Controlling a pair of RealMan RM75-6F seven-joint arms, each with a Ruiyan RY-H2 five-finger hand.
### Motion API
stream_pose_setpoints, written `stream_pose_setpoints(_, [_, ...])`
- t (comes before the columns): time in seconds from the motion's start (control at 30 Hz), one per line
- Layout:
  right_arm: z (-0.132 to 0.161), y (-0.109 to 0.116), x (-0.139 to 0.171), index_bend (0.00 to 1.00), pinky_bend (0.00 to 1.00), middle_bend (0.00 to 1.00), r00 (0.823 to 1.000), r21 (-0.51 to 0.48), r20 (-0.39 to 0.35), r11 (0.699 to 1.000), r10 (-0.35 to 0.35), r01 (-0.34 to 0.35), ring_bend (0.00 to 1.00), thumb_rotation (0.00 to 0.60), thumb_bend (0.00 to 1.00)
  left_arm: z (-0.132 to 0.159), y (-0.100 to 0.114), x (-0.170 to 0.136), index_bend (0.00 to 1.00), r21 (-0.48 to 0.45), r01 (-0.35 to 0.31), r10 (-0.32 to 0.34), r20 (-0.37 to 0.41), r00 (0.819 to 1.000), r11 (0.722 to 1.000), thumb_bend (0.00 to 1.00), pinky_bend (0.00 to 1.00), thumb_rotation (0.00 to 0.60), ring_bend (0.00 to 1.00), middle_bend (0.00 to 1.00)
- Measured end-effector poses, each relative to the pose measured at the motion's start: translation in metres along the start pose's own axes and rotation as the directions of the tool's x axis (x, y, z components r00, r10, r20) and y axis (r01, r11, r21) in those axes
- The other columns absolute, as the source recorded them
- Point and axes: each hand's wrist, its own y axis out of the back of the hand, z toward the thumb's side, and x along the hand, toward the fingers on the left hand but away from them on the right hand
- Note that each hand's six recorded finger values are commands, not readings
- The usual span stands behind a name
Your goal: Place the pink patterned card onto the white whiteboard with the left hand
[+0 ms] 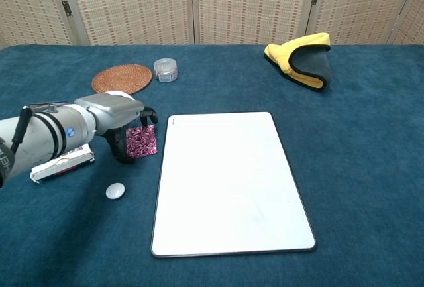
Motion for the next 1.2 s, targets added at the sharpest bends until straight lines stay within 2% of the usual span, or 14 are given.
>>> stream_pose_setpoints(0.13, [-0.0004,-0.0001,0.0002,0.16,0.10,0.17,1.000,-0.001,0.001,1.000,0.000,0.000,0.21,0.600,0.31,-0.0016,0.0027,-0.0004,0.17,0.012,-0.012,0.012,-0.011,1.000,1.000,0.28,0.00,0.600,0.18,0.22])
stream_pose_setpoints(0.47, [-0.0011,-0.0004,0.0008,0.16,0.10,0.17,1.000,-0.003,0.003,1.000,0.001,-0.001,0.22,0.600,0.31,-0.0030,-0.0012,-0.0005,0.17,0.021,0.008,-0.007,-0.028,1.000,1.000,0.28,0.00,0.600,0.18,0.21])
stream_pose_setpoints(0.87, [-0.0014,0.0004,0.0016,0.16,0.10,0.17,1.000,-0.002,0.004,1.000,-0.001,0.001,0.22,0.600,0.31,0.0009,-0.0027,-0.0008,0.23,0.023,0.006,-0.006,-0.018,1.000,1.000,0.29,0.00,0.600,0.23,0.22])
stream_pose_setpoints(1.2, [-0.0009,0.0002,0.0010,0.16,0.10,0.17,1.000,0.000,0.004,1.000,-0.001,0.001,0.21,0.600,0.31,-0.0026,0.0046,-0.0048,0.26,0.023,-0.025,0.025,-0.001,1.000,0.999,0.29,0.00,0.600,0.25,0.25])
